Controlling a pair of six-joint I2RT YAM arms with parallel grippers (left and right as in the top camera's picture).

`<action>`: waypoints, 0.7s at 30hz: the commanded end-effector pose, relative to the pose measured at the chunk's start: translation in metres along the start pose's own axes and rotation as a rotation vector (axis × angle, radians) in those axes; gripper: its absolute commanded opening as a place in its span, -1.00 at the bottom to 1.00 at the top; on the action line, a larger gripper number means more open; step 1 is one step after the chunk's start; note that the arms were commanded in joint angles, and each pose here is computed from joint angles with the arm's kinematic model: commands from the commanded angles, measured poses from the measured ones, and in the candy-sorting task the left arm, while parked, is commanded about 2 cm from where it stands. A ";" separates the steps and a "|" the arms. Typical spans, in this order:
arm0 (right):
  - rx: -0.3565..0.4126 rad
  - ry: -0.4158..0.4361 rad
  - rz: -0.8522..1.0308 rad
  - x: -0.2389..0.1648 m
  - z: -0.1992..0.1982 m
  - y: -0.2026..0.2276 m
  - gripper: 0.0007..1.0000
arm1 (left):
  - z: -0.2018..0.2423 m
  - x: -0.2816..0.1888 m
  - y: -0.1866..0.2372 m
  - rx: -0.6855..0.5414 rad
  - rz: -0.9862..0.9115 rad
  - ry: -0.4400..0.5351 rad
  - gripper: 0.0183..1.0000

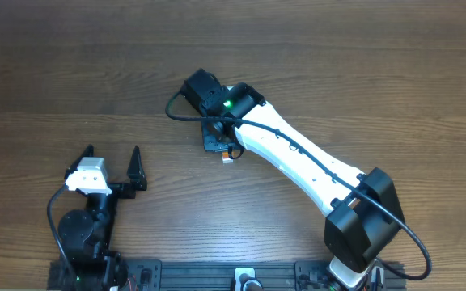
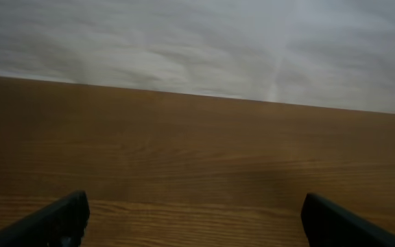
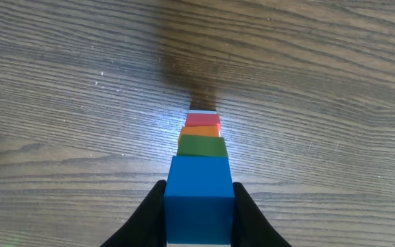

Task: Stack Cubes

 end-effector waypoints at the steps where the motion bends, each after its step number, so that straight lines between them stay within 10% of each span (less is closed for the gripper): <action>1: 0.016 0.027 0.009 0.009 -0.003 -0.004 -0.98 | 0.001 0.000 0.001 0.018 -0.002 0.005 1.00; 11: 0.016 0.028 0.011 0.013 -0.002 -0.005 -0.93 | 0.001 0.000 0.001 0.017 -0.002 0.005 1.00; 21: 0.015 0.028 0.011 0.013 -0.002 -0.005 0.11 | 0.001 0.000 0.001 0.018 -0.002 0.005 1.00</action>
Point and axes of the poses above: each gripper's point midway between its finger pads, its own x axis out along the fingers, its own z axis along the line the jaws close on, y = z × x, the point moved 6 cm from there along -x, back along the fingers, and after that the axes turned 12 degrees about -x, right-handed, at the moved point
